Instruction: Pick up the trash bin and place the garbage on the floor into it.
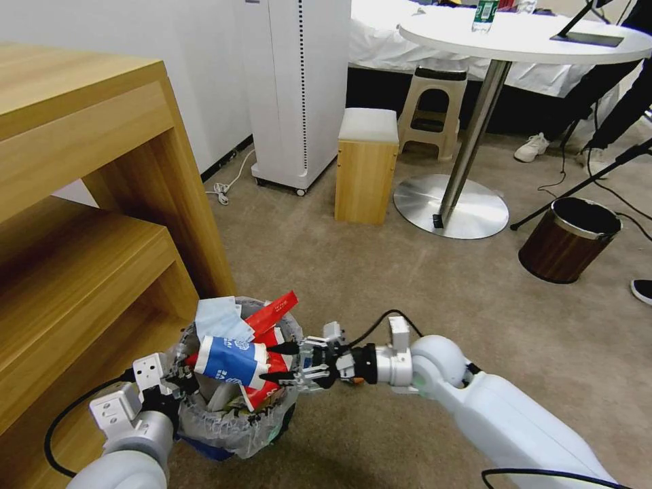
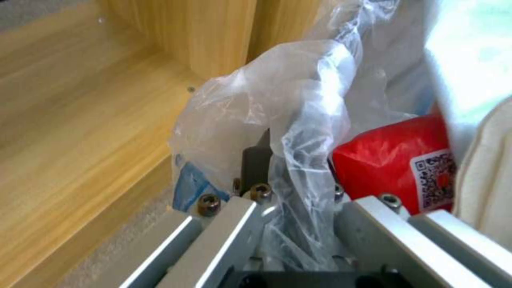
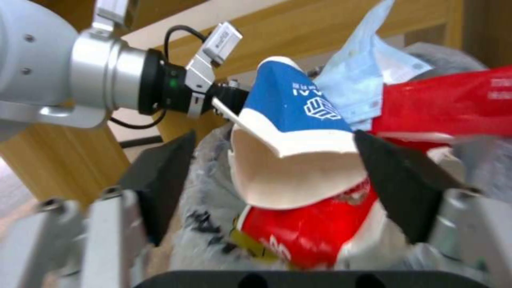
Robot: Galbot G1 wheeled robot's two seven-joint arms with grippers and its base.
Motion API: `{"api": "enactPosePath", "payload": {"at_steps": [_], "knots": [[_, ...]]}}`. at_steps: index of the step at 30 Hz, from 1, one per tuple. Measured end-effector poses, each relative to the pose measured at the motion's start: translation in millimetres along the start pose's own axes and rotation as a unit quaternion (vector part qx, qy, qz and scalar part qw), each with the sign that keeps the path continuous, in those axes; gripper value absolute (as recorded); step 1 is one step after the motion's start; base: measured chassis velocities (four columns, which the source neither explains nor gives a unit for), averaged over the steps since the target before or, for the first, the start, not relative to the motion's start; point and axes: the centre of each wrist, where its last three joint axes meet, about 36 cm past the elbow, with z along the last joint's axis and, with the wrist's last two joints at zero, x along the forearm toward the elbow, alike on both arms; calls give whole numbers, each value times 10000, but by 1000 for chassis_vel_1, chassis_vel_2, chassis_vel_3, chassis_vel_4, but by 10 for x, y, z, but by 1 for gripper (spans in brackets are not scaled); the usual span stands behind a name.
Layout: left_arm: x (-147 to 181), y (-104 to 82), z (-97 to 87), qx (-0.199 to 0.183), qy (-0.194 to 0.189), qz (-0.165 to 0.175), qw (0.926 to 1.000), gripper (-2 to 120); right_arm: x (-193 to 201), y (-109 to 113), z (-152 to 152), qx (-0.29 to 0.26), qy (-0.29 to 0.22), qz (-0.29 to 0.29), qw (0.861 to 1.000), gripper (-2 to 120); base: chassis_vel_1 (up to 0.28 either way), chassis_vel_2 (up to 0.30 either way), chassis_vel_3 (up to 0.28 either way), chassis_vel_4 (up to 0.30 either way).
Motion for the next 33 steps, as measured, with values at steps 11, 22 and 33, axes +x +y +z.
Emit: {"api": "enactPosePath", "payload": {"at_steps": [11, 22, 33], "knots": [[-64, 85, -90, 3, -115, -88, 9999, 0, 391, 387, 182, -49, 1075, 1927, 9753, 100, 0, 0, 0, 0], [-26, 91, -86, -12, -104, -63, 9999, 0, 529, -69, 650, -1022, 2003, 3812, 8967, 100, 0, 0, 0, 0], [-31, 81, -100, -27, -129, -24, 9999, 0, 515, -327, 1208, -1087, 2349, 3662, 8938, 100, 0, 0, 0, 0]]}}
